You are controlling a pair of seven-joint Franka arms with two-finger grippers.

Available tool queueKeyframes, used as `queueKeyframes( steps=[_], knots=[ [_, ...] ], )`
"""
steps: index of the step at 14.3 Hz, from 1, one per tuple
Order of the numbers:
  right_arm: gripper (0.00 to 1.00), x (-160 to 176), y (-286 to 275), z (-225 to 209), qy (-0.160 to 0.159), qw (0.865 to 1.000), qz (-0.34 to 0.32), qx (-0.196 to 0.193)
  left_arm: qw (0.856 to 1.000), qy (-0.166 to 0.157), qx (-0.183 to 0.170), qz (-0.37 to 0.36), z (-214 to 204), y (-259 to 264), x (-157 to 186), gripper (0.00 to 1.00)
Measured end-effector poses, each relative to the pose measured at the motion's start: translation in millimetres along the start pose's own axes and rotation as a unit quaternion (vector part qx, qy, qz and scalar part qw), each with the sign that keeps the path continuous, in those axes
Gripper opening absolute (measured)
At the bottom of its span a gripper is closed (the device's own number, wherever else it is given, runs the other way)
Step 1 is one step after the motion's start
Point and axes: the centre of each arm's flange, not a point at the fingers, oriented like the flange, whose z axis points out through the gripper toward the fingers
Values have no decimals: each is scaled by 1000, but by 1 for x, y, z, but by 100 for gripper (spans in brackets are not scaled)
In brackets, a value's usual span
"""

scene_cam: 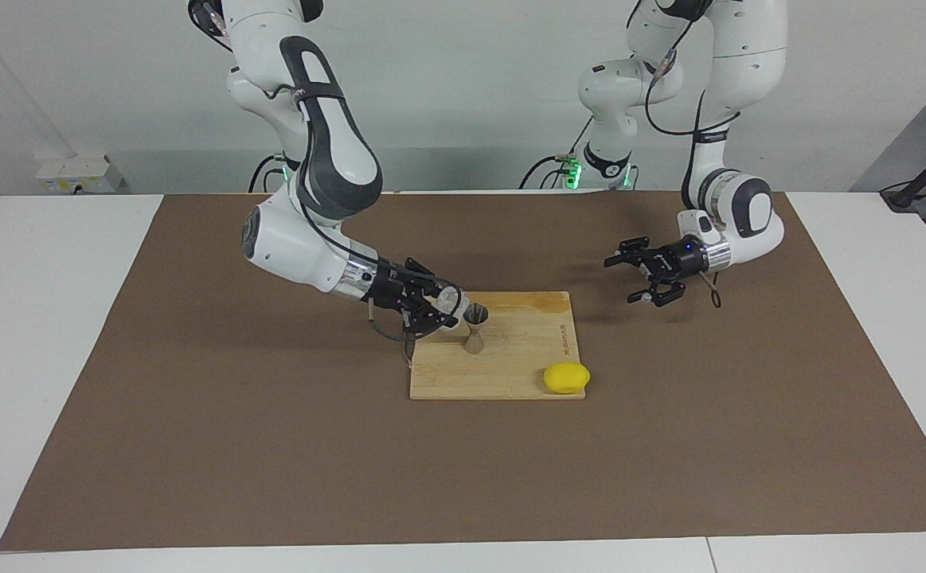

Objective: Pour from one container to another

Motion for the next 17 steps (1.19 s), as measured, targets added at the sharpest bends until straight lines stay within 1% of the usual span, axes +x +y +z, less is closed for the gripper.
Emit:
queueKeyframes(
  steps=[3, 4, 5, 7, 8, 10, 12, 15, 17],
  knots=[
    [51, -2, -1, -1, 22, 1000, -9, -7, 999, -28, -24, 1, -44, -9, 23, 100],
    [51, -3, 0, 0, 26, 1000, -12, -9, 998, -45, -33, 1, -55, -12, 34, 100],
    [51, -6, 1, 3, 32, 999, -17, -13, 997, -65, -43, 0, -66, -14, 46, 100],
    [51, -11, 3, 9, 39, 999, -17, -20, 991, -122, -63, 2, -90, -21, 79, 100],
    [51, -13, 4, 10, 42, 999, -15, -22, 985, -154, -73, 6, -103, -24, 101, 100],
    [51, -14, 4, 10, 52, 998, -17, -24, 974, -205, -96, 17, -120, -28, 146, 100],
    [51, -18, 3, 10, 61, 998, -16, -26, 960, -256, -111, 36, -134, -29, 180, 100],
    [51, -22, 2, 9, 75, 997, -16, -28, 938, -323, -118, 41, -147, -32, 219, 100],
    [51, -27, 3, 11, 85, 996, -17, -30, 924, -362, -118, 44, -147, -36, 244, 100]
  ],
)
